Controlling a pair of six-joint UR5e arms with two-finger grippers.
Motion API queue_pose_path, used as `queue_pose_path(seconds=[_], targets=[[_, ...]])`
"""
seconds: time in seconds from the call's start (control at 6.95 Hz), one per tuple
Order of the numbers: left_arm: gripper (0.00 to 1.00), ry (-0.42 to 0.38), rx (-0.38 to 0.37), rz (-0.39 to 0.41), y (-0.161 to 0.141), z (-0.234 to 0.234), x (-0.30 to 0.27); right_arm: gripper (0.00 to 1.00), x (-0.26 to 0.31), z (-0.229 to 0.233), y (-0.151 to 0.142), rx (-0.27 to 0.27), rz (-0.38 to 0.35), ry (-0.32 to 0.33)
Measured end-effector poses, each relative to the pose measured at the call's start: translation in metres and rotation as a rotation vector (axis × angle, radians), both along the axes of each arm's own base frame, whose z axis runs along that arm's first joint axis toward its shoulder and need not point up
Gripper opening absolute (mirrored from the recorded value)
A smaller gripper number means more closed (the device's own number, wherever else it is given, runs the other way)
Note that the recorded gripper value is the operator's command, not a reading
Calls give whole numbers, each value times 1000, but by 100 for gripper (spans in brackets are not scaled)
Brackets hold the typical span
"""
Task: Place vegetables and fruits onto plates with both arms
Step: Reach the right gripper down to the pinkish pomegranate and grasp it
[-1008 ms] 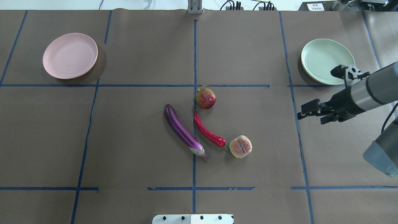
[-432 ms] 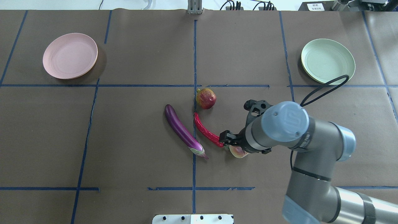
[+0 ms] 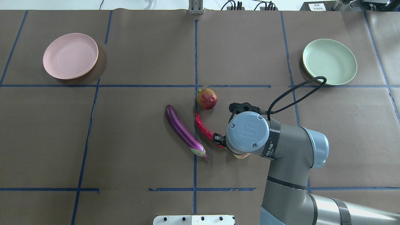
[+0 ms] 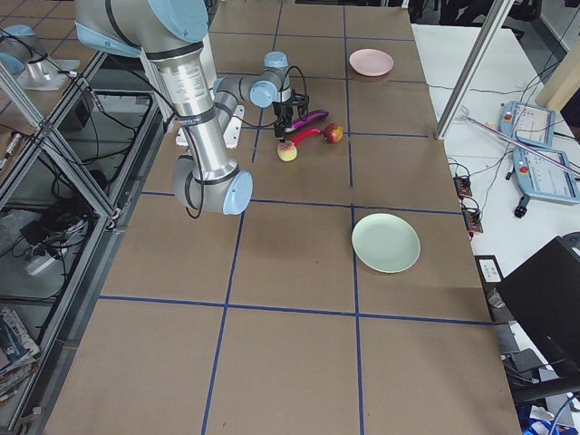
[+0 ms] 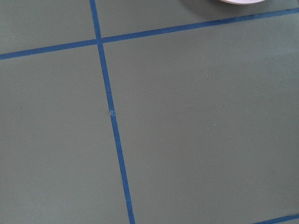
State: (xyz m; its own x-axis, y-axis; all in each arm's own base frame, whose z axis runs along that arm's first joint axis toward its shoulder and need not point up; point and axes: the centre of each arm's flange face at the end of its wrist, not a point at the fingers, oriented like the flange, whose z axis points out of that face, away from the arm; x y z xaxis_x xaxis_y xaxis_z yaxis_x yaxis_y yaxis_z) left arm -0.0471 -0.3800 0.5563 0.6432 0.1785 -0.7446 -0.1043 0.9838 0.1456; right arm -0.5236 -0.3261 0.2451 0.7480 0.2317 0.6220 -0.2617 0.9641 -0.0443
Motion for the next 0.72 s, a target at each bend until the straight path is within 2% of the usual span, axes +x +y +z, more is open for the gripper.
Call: queue_pose_path(seconds=[0.29,0.58,0.72], targets=[[100,0,1,1,0,0,0,96,-7,15,2,37,-25,83],[100,0,5,1,0,-1,0,92,-19,23,3,42,-37,111],[100,0,7,1,0,-2,0,63,-22,28,2,41,-38,123]])
